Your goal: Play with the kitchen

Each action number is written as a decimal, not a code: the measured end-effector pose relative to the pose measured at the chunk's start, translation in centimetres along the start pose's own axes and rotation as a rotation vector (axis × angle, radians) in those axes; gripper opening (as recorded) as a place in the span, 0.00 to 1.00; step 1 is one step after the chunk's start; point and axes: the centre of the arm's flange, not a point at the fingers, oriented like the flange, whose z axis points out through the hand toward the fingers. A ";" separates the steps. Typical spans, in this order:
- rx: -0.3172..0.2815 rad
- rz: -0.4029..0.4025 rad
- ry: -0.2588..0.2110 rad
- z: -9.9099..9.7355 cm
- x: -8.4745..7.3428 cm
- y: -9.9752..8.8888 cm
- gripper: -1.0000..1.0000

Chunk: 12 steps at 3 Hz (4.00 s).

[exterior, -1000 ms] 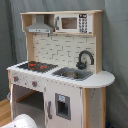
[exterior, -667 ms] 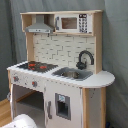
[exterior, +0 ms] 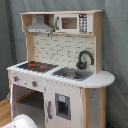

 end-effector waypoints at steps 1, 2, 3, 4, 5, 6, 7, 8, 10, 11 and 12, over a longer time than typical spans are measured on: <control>-0.014 0.000 0.063 -0.1 0.4 -1.6 1.00; -0.019 0.027 0.103 -0.1 0.4 -3.4 1.00; -0.027 0.075 0.141 0.1 0.2 -4.4 1.00; -0.029 0.154 0.174 0.4 0.1 -4.9 1.00; -0.016 0.246 0.191 0.8 0.4 -6.0 1.00; 0.000 0.350 0.196 1.2 0.5 -7.2 1.00; 0.016 0.442 0.195 1.6 0.4 -7.9 1.00; 0.036 0.537 0.191 2.0 0.2 -8.9 1.00; 0.064 0.731 0.186 2.1 -0.5 -10.3 1.00; 0.077 0.821 0.180 1.8 -0.8 -11.2 1.00; 0.094 0.909 0.172 1.6 -1.0 -12.5 1.00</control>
